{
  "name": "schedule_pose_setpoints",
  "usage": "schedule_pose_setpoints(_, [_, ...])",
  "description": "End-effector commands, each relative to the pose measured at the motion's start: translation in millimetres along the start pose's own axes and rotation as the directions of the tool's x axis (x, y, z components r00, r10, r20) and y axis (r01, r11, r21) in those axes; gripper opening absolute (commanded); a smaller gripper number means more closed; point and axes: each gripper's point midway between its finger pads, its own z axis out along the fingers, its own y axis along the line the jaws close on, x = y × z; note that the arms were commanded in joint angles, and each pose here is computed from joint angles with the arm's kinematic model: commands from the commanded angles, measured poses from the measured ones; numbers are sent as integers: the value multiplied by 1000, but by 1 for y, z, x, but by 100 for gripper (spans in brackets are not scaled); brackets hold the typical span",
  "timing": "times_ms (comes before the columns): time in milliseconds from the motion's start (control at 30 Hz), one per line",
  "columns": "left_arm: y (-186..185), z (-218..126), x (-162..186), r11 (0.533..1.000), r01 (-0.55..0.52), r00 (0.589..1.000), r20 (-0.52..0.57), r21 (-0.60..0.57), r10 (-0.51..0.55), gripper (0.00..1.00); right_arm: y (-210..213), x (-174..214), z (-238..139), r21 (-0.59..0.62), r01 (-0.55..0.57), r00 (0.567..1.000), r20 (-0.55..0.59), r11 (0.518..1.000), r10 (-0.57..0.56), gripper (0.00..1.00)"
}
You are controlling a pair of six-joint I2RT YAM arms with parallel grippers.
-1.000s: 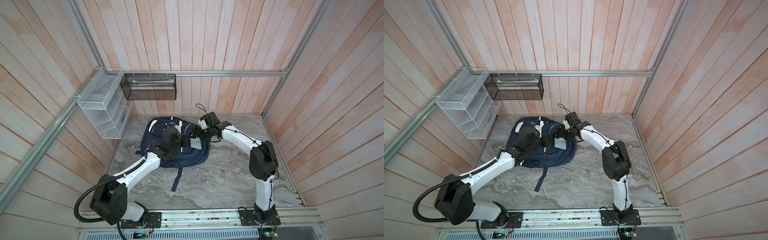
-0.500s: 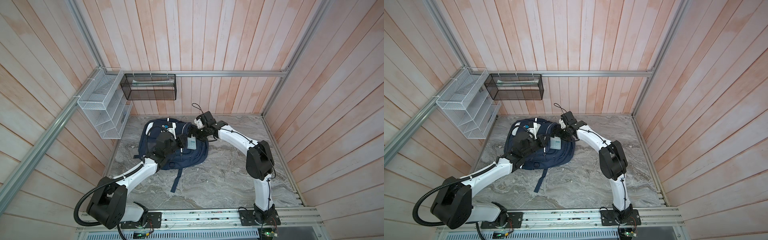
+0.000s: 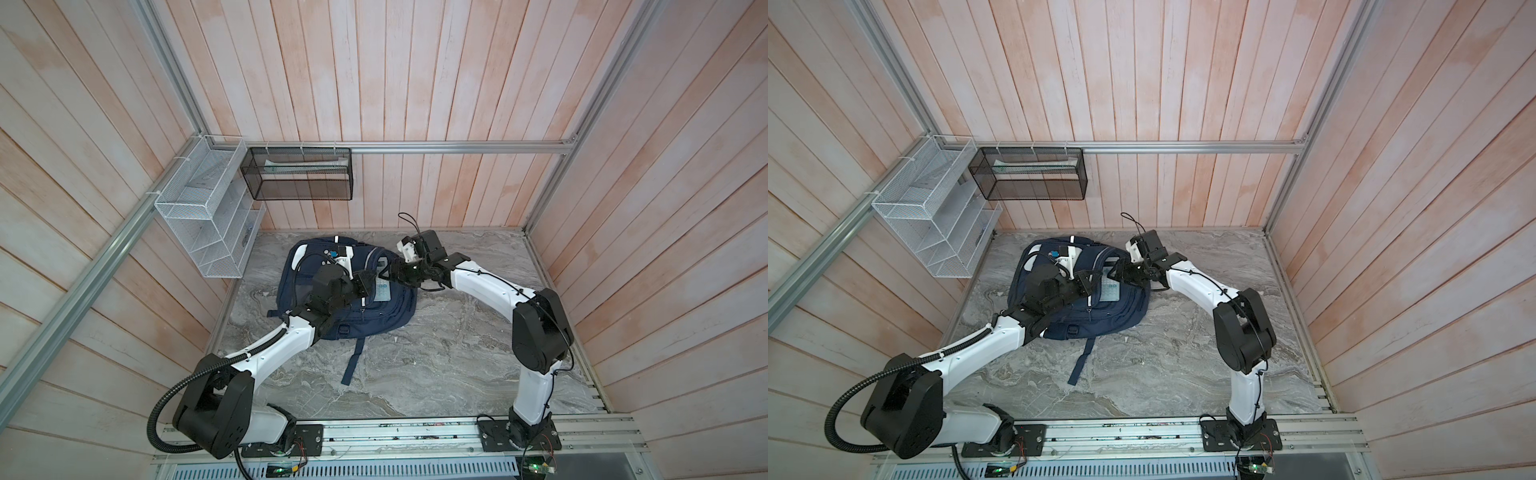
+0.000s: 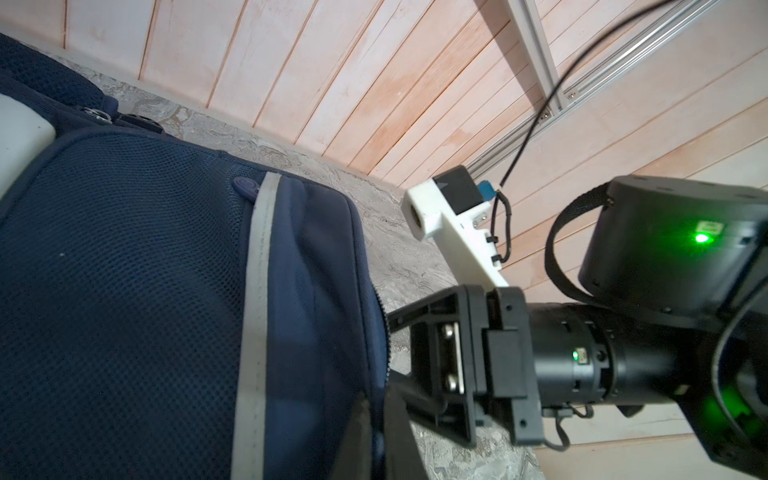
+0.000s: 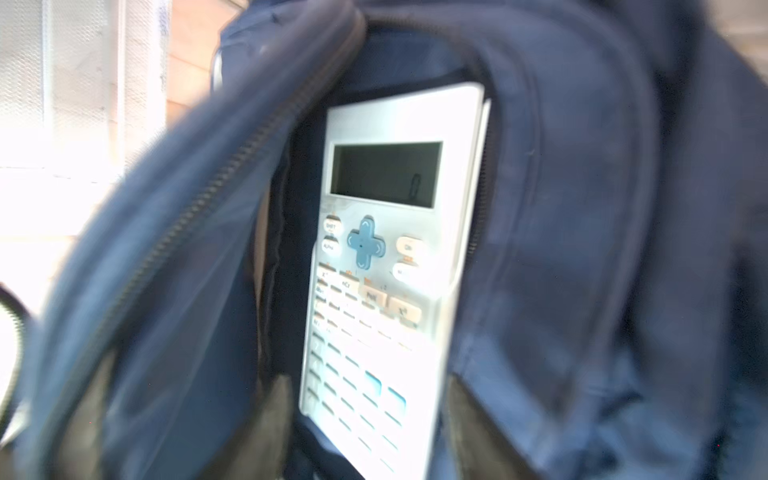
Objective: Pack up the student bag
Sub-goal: 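Insert the calculator into the open backpack pocket with the right gripper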
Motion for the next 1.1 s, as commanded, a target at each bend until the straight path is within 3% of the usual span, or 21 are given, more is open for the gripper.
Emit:
schedule_pose_setpoints(0, [-32,-5,-10,993,-25,1000,18,116,23,0,3,-3,-4,-50,15,1000,15,999,-14,41])
schedule_pose_setpoints(100, [-29,-4,-7,994,-25,1000,6,103,24,0,0,4,1,-52,21,1000,-5,998,-21,27])
schedule_pose_setpoints(200, [-28,-3,-6,994,-23,1000,1,104,23,0,-6,6,2,-23,30,1000,-1,999,-30,27])
schedule_pose_setpoints(600, [-27,3,0,995,-10,1000,-20,104,12,0,3,12,28,-90,60,998,-27,994,-63,24])
schedule_pose_setpoints(833, [-27,1,1,996,-24,999,-20,88,25,0,-19,6,-4,-31,84,994,70,996,-82,27])
schedule_pose_setpoints(1067, [-31,3,6,995,-25,999,-29,96,28,0,-41,16,0,-35,64,997,44,997,-63,26])
